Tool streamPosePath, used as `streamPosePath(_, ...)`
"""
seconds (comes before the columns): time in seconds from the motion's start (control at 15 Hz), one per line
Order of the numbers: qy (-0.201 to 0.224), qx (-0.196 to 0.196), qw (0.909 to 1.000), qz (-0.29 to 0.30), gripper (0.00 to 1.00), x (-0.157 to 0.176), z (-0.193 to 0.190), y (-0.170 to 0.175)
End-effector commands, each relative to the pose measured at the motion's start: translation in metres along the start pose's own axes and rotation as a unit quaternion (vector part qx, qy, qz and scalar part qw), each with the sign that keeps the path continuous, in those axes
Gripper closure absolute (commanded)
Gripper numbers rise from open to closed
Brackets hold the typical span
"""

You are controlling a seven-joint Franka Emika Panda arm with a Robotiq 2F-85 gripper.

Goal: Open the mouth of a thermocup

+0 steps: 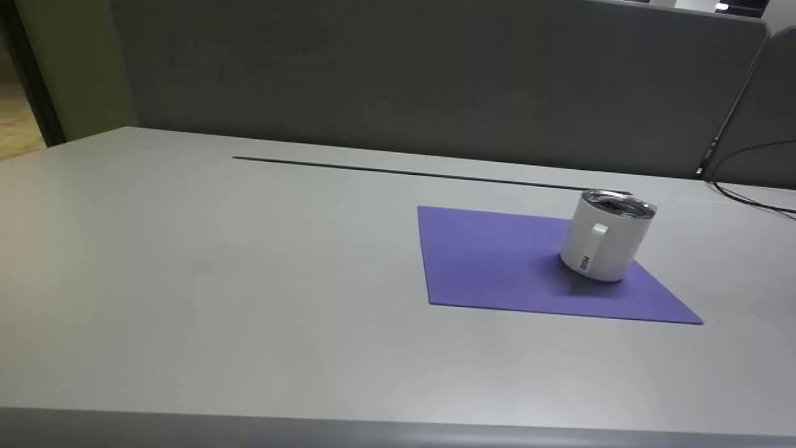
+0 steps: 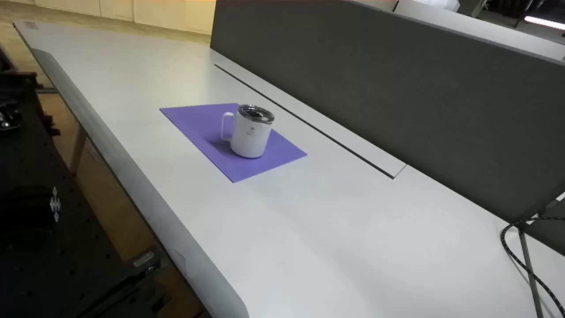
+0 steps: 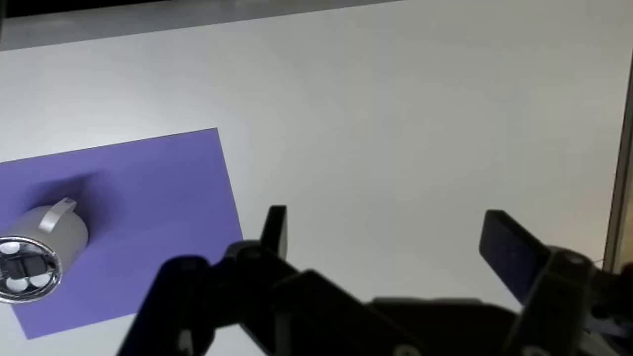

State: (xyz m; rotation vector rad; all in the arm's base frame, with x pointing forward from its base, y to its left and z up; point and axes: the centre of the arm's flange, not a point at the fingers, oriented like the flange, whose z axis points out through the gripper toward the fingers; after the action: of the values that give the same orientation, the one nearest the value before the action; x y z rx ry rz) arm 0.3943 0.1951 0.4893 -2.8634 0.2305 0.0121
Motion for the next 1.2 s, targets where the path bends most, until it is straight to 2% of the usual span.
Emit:
streamPosePath(0.0,0.000,0.000,1.0000,0.000,0.00,0.000,0.000,0.000)
streamPosePath(0.53,0.001,0.000,1.0000,0.000,0.00,0.000,0.000,0.000)
streamPosePath(0.6,0.003,-0.010,0.9999,-0.012,0.00,0.007,0.001,0.006)
streamPosePath(0.87,0.002,-0.078,0.9944,-0.071,0.00,0.073,0.004,0.071)
streamPosePath(1.13,-0.005,-0.139,0.9865,-0.086,0.00,0.146,0.012,0.163)
